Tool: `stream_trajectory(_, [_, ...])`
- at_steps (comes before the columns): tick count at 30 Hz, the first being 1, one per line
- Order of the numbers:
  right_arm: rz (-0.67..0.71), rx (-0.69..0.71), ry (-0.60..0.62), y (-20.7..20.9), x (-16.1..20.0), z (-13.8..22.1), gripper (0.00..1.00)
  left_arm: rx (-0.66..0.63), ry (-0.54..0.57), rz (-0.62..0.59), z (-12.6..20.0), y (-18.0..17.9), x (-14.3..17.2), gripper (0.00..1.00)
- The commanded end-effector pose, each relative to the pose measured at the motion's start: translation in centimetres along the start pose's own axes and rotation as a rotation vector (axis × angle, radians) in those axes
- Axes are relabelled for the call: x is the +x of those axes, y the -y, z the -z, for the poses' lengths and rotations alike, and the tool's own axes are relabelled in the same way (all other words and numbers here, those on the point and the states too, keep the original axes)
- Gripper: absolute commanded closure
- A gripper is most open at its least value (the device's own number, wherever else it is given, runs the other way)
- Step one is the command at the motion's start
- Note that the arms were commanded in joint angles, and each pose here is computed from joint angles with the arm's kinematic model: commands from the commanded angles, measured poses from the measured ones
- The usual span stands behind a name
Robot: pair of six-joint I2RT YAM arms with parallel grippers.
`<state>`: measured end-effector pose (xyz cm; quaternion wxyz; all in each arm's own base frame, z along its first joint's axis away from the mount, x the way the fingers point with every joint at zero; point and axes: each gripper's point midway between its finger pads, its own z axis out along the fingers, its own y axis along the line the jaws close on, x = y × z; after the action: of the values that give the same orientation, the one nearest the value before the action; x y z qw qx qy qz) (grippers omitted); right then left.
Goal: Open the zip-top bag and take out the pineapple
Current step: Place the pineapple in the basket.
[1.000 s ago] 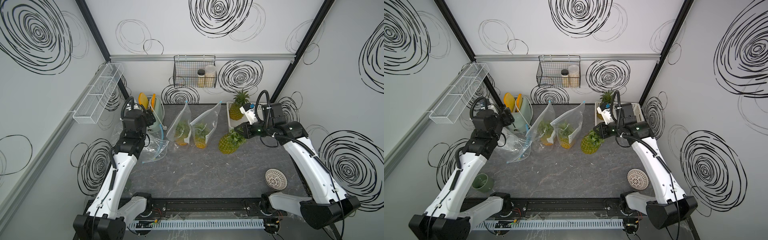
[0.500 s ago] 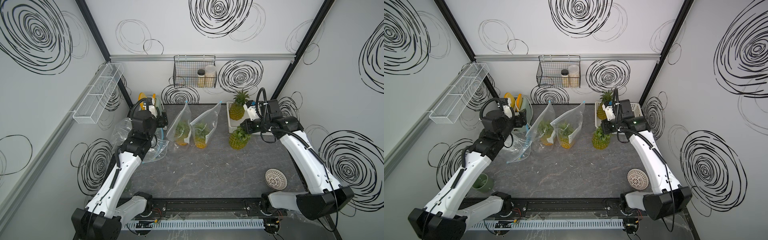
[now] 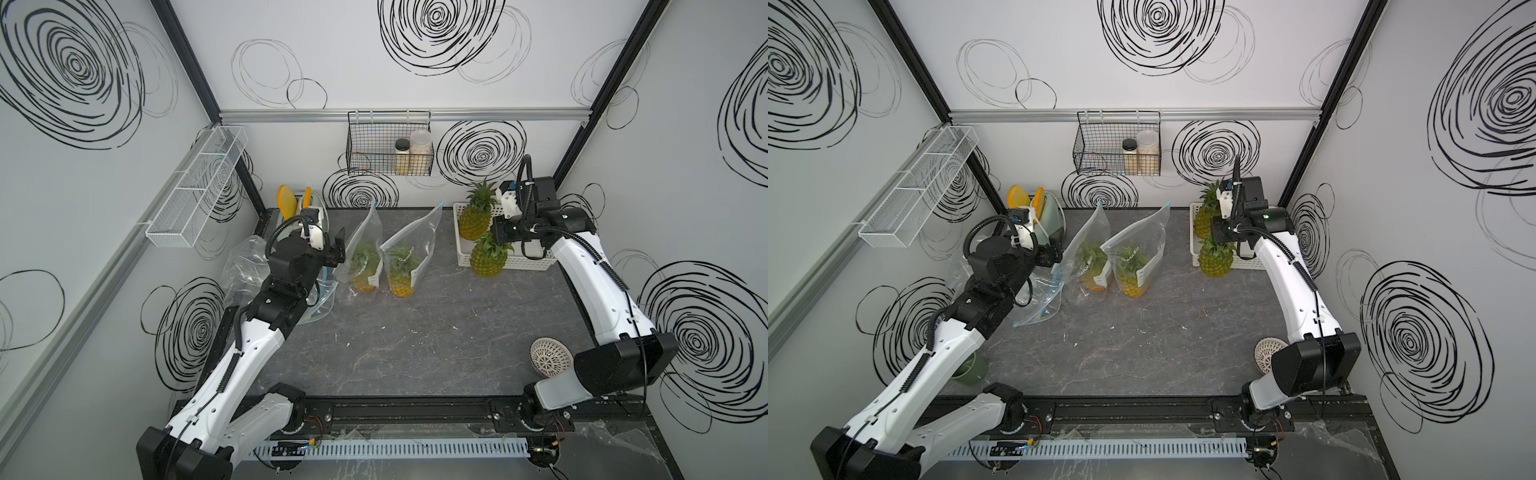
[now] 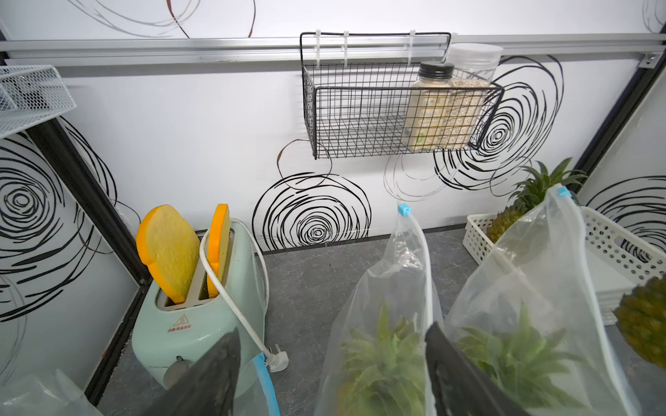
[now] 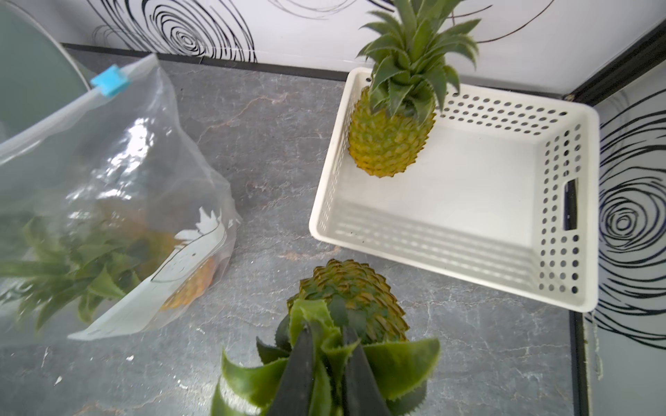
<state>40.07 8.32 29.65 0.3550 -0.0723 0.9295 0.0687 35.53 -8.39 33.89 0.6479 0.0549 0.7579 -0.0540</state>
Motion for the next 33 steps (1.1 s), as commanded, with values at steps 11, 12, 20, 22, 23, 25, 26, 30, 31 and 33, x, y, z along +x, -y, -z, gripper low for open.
stream_trajectory(11, [-0.022,0.045,0.182,2.2,-7.9,-1.6,1.00,0.004,0.078,-0.024,1.4,-0.1,-1.1,0.16])
stream_trajectory(12, [-0.025,0.047,0.189,2.3,-8.3,-1.7,1.00,0.004,0.074,-0.023,1.4,-0.1,-0.9,0.16])
stream_trajectory(20, [-0.029,0.028,0.198,2.3,-10.4,-3.3,1.00,-0.005,0.073,-0.006,1.4,-1.0,-0.9,0.17])
stream_trajectory(22, [-0.036,0.022,0.189,2.4,-10.5,-4.0,1.00,-0.006,0.073,-0.002,1.4,-1.2,-0.9,0.17])
stream_trajectory(23, [-0.043,0.011,0.186,2.4,-10.5,-4.3,1.00,-0.007,0.074,0.002,1.4,-1.3,-0.9,0.17])
stream_trajectory(25, [-0.053,0.000,0.179,2.5,-10.4,-4.9,1.00,-0.009,0.076,0.009,1.3,-1.5,-1.0,0.17])
stream_trajectory(26, [-0.056,-0.003,0.174,2.4,-10.3,-5.2,1.00,-0.009,0.076,0.011,1.4,-1.6,-1.0,0.17])
stream_trajectory(30, [-0.062,-0.008,0.159,2.6,-10.1,-6.3,1.00,-0.005,0.073,0.019,1.2,-1.7,-0.9,0.17])
stream_trajectory(31, [-0.065,-0.010,0.154,2.6,-10.0,-6.5,1.00,-0.005,0.073,0.021,1.2,-1.8,-0.9,0.17])
stream_trajectory(33, [-0.070,-0.013,0.149,2.8,-9.8,-7.1,1.00,-0.005,0.072,0.023,1.2,-1.8,-0.8,0.18])
